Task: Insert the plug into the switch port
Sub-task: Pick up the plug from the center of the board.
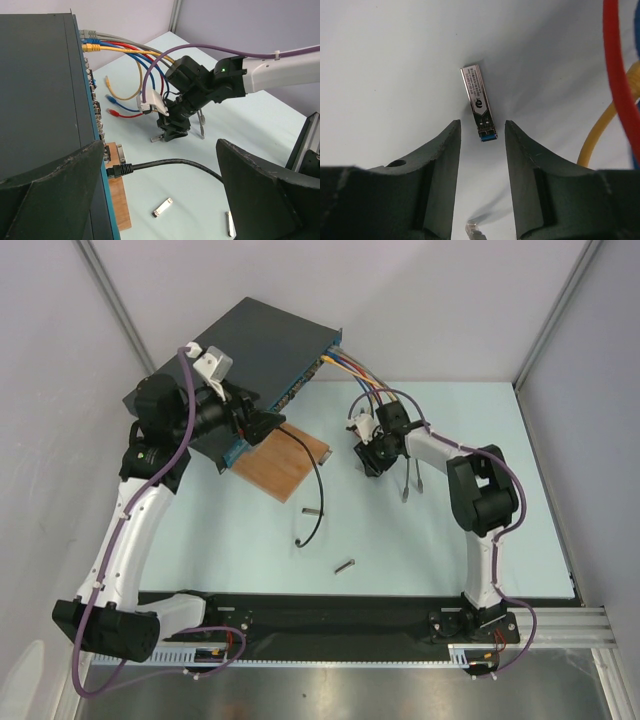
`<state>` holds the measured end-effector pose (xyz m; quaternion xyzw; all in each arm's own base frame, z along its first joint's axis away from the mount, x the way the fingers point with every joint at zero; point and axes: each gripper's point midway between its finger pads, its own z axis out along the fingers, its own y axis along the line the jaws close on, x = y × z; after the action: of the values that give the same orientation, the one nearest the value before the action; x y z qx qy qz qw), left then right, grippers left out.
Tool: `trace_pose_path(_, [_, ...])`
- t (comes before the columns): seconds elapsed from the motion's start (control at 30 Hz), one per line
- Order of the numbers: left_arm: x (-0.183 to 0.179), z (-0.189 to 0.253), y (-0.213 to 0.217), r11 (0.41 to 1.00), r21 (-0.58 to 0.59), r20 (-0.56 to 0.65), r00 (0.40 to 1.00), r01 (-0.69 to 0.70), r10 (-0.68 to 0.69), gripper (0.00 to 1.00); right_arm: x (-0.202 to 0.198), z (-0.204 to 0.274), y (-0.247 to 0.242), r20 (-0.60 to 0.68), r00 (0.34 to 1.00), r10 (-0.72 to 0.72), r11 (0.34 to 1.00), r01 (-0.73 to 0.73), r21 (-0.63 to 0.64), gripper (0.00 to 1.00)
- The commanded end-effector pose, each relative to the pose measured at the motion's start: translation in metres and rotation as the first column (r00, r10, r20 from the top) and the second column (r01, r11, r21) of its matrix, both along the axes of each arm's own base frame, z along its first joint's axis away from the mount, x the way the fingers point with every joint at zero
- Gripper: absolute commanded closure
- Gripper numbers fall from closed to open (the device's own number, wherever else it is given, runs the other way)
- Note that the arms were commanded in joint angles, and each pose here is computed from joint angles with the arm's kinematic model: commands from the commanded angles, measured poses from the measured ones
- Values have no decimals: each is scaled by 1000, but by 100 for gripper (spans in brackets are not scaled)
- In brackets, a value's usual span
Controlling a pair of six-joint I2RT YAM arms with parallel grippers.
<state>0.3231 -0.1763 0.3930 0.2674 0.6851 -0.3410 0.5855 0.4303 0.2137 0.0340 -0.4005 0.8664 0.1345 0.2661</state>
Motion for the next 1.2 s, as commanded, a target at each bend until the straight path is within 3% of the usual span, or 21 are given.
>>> trace_pose_path(0.0, [-1,12,2,1000,-6,33,999,-4,4,0,2,-7,0,0,999,37,999,-37,-19,55])
trace_pose_path(0.27, [-3,15,4,1000,0,45,999,-11,11,0,-21,-28,-11,29,994,106,990,-103,-95,69])
trace_pose_path(0.43, [-2,20,1,1000,-15,53,999,2,-2,0,-64,-17,-6,-6,983,185,981,-185,-60,100])
trace_pose_path(0.7, [-7,26,-7,997,-15,90,993,77,-75,4,-106,106,29,27,965,259,927,-257,272,100])
trace_pose_path(0.9, [-26,21,-22,977,83,172,963,196,-207,7,-125,210,41,90,962,259,842,-271,466,100])
trace_pose_path(1.0, [-43,12,-35,940,180,229,917,289,-326,9,-131,256,45,134,953,273,785,-301,541,100])
trace_pose_path(1.07, [-56,5,-49,891,301,312,847,341,-430,14,-137,276,49,151,943,297,749,-329,575,100])
trace_pose_path(1.1, [-72,-8,-61,853,345,286,821,393,-494,15,-139,279,50,148,940,309,740,-335,583,100])
trace_pose_path(1.17, [-76,-15,-68,806,451,355,751,384,-556,21,-144,293,54,162,927,339,708,-365,605,100])
